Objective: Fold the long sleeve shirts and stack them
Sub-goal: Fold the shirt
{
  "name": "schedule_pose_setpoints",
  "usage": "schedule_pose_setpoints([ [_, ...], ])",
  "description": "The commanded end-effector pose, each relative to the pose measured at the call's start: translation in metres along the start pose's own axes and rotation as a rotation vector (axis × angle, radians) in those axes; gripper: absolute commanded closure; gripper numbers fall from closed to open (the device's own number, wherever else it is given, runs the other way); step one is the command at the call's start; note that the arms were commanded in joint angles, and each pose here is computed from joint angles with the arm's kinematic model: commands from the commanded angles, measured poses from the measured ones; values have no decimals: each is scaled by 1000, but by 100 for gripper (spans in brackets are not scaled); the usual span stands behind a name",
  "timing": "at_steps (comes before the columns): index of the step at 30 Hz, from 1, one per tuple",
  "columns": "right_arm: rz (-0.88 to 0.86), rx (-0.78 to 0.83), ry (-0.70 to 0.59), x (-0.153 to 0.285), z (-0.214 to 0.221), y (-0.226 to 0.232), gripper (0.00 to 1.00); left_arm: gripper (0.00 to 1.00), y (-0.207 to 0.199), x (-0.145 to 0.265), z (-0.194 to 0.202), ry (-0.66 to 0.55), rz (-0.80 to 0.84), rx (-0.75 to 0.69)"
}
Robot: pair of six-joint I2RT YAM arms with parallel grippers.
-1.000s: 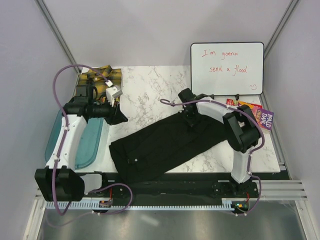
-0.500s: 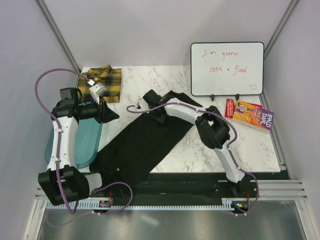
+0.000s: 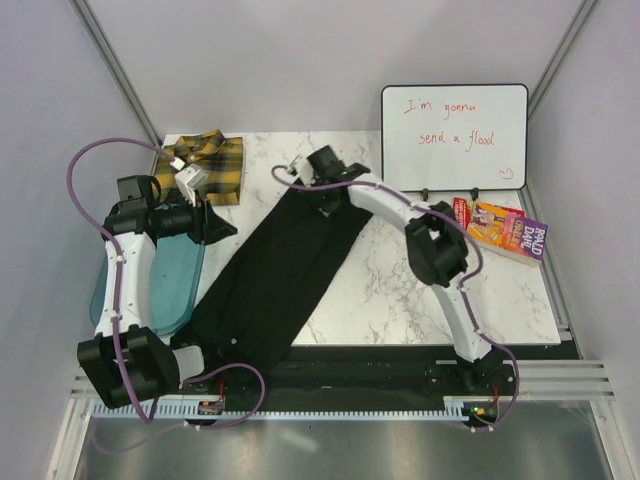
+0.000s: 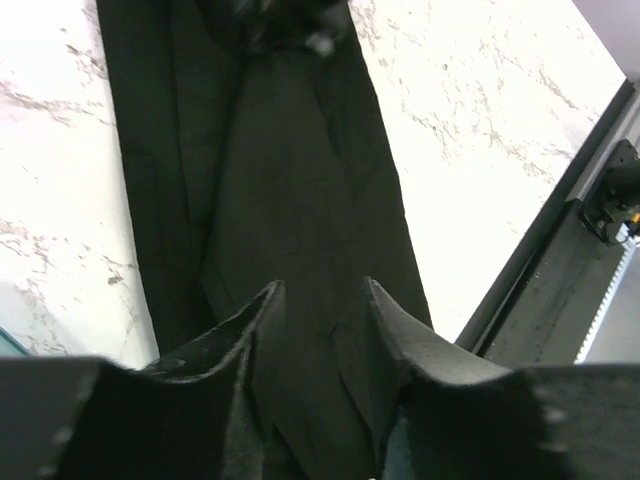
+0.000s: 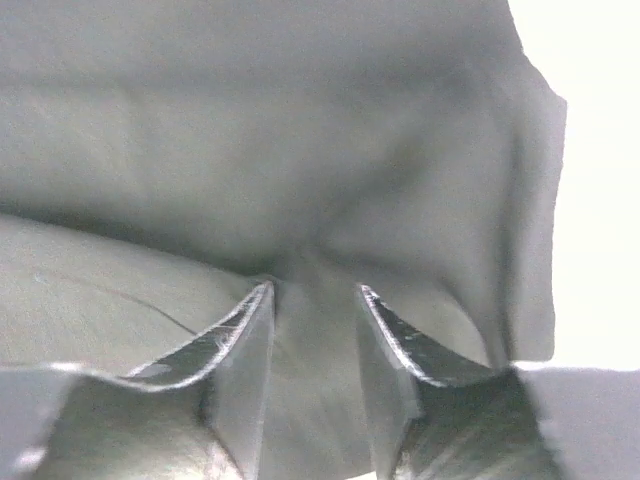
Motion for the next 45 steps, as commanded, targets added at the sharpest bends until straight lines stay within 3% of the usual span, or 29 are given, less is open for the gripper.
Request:
schedule_pose_setpoints([
  [1,-149,-202,-266,120,-49,-22,52,53,-4,6,-28,-107,-29,-107],
  [6,-164,-239,-133,110,0,-11,58,44,24,20,-61,-170,-254,-109],
  [7,-165,-248,-87,99,13,-8,61,31,25,26,-71,-175,-274,-133],
  [8,-168,-253,-61,94,21,-6,63,7,25,28,-72,-164,-282,-156],
  [10,-175,-259,11,77,41,-2,67,1,21,30,-77,-173,-264,-196],
  [18,-87,-213,141,19,75,-13,75,1,13,27,-66,-155,-223,-193],
  [24,89,-143,153,-22,76,-49,79,4,13,21,-45,-129,-210,-146],
  [27,229,-129,104,-45,58,-90,80,10,21,13,-27,-84,-210,-123],
  [29,323,-155,-6,-41,20,-126,80,16,30,3,-8,-26,-206,-107],
  [32,316,-187,-140,-32,-16,-149,78,23,44,-24,23,99,-190,-41],
  [38,221,-200,-325,26,-47,-138,76,34,74,-90,39,222,-236,40],
  [45,78,-271,-356,25,-48,-114,77,36,95,-147,45,278,-263,47],
])
Point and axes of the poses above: each gripper's point midway between its finger pads, its own x axis back along the fingers, its own y axis along the line the jaws close on, z = x × y, the point moved 3 cm from there along x, back along the fingers, and after that the axes turned 7 degrees about -x, right-handed, at the moved point
